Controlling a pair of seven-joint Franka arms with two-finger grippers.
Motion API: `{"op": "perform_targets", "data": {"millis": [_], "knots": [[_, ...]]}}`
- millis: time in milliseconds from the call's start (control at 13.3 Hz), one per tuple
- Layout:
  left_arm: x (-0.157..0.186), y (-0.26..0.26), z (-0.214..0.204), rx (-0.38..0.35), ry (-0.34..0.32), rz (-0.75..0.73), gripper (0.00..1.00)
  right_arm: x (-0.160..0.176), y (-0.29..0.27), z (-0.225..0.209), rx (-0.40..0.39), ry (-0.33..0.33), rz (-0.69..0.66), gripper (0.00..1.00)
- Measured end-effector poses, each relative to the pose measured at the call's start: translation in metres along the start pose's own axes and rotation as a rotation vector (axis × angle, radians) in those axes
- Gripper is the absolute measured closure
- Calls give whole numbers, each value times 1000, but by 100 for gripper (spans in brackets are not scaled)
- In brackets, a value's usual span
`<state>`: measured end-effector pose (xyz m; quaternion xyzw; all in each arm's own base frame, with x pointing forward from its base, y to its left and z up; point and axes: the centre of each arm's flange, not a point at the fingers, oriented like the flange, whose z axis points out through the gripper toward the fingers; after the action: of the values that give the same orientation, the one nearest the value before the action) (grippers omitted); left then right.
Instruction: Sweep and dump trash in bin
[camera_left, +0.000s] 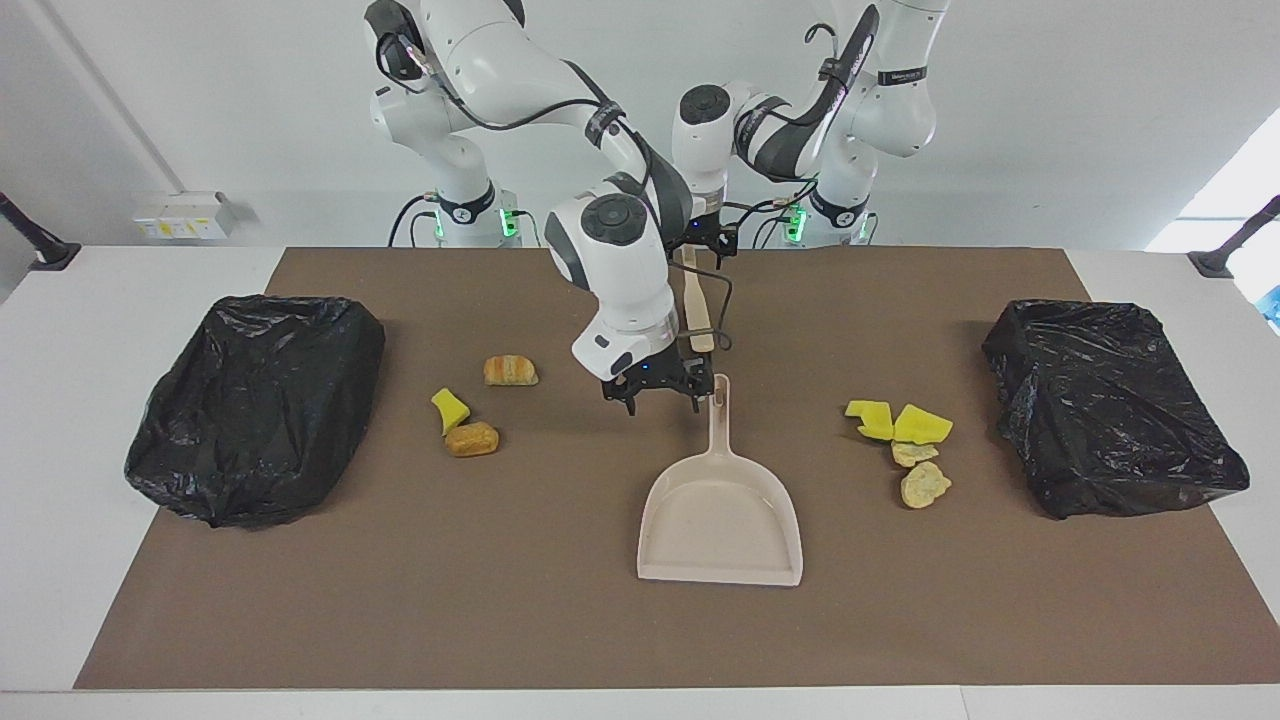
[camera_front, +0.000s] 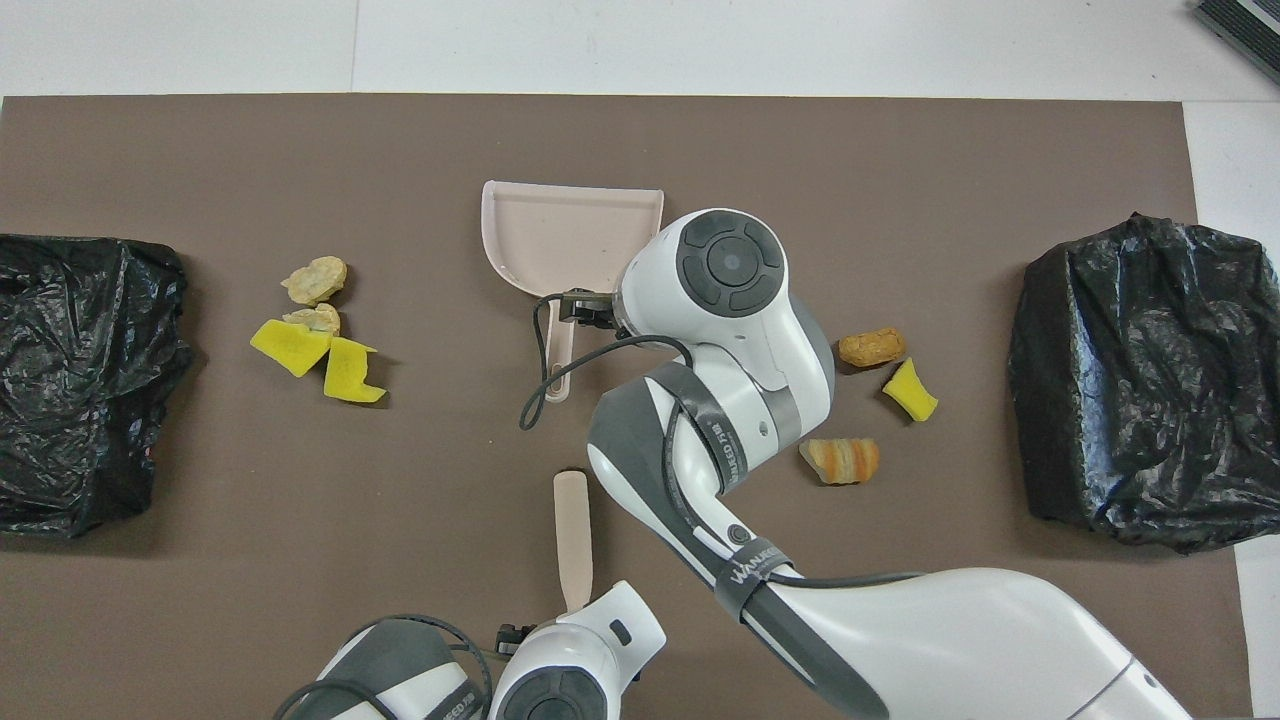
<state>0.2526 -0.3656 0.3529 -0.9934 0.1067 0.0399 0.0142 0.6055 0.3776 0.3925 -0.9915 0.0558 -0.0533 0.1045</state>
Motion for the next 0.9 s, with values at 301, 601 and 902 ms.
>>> {"op": "perform_targets", "data": {"millis": [301,601,902], "knots": [[-5,2,5,-4,-18,-5,9,0,-24,22,44,24,33,0],[-9,5,9,-1,-28,0,50,-17,-46,49,32,5,2,0],[-9,2,11,12,-46,1,73,-29,-56,58,-14,8,-26,25]]}}
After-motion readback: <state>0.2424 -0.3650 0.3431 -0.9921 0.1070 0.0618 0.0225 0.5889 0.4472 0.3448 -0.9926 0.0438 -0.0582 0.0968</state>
